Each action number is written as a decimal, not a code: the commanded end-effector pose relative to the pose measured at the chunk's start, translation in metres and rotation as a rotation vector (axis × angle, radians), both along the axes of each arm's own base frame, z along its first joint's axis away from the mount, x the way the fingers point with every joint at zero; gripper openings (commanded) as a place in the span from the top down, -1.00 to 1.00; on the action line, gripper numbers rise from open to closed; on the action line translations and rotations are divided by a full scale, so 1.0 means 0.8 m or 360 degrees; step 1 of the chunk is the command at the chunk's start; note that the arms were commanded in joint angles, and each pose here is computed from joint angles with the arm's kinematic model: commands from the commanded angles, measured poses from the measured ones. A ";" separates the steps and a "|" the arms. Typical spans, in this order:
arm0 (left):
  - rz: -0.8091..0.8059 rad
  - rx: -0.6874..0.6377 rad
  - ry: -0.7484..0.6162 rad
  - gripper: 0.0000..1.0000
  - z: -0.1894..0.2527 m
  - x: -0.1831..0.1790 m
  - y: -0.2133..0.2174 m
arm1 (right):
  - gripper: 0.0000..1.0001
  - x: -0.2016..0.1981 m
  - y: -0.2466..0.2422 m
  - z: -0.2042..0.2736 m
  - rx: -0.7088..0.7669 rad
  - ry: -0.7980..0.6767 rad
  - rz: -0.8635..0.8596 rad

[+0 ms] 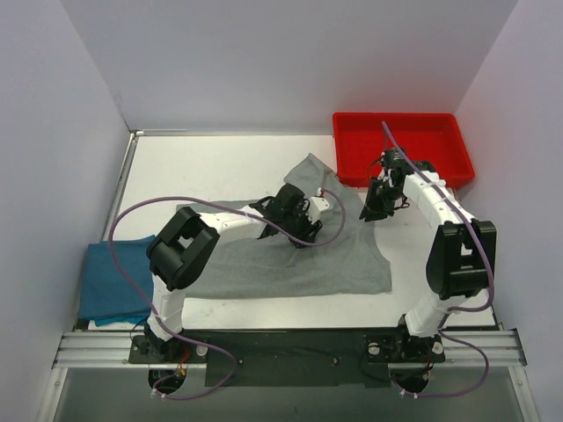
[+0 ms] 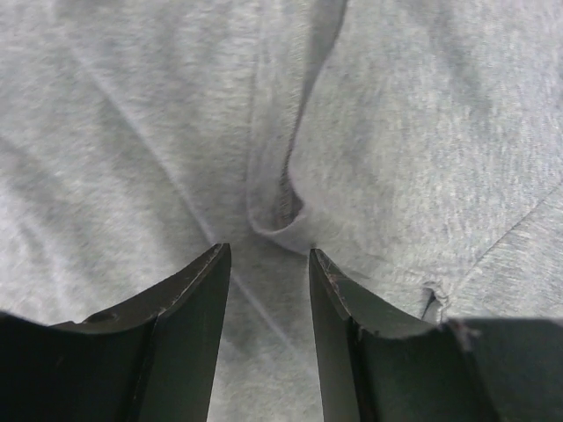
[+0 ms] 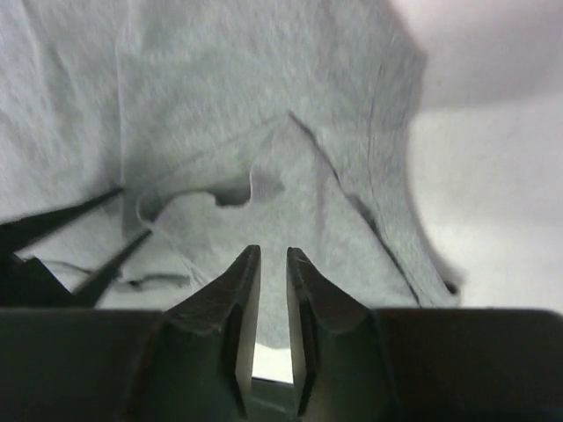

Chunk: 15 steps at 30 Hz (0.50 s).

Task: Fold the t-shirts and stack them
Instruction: Fold the flattened tshirt in 1/3 of the way

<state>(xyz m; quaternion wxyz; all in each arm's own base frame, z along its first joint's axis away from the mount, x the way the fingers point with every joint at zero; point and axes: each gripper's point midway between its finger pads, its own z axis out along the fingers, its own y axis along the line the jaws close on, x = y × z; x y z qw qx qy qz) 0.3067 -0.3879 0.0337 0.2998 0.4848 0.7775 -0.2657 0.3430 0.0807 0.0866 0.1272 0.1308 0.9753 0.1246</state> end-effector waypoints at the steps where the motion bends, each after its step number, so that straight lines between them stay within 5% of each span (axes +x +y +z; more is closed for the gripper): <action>1: 0.0232 -0.0101 -0.0051 -0.01 0.063 0.032 0.009 | 0.79 -0.060 0.012 -0.019 -0.0091 0.0157 0.0125; 4: 0.0250 -0.0123 -0.0031 -0.01 0.080 0.035 0.022 | 0.96 -0.063 0.031 -0.041 -0.0081 0.0208 0.0157; 10: 0.0188 -0.0152 0.0068 -0.03 0.119 0.046 0.081 | 1.00 -0.046 0.011 -0.091 -0.0227 0.0318 0.0162; 15: 0.0305 -0.0054 -0.0001 -0.16 0.134 0.093 0.207 | 0.98 -0.038 0.006 -0.089 -0.0301 0.0335 0.0208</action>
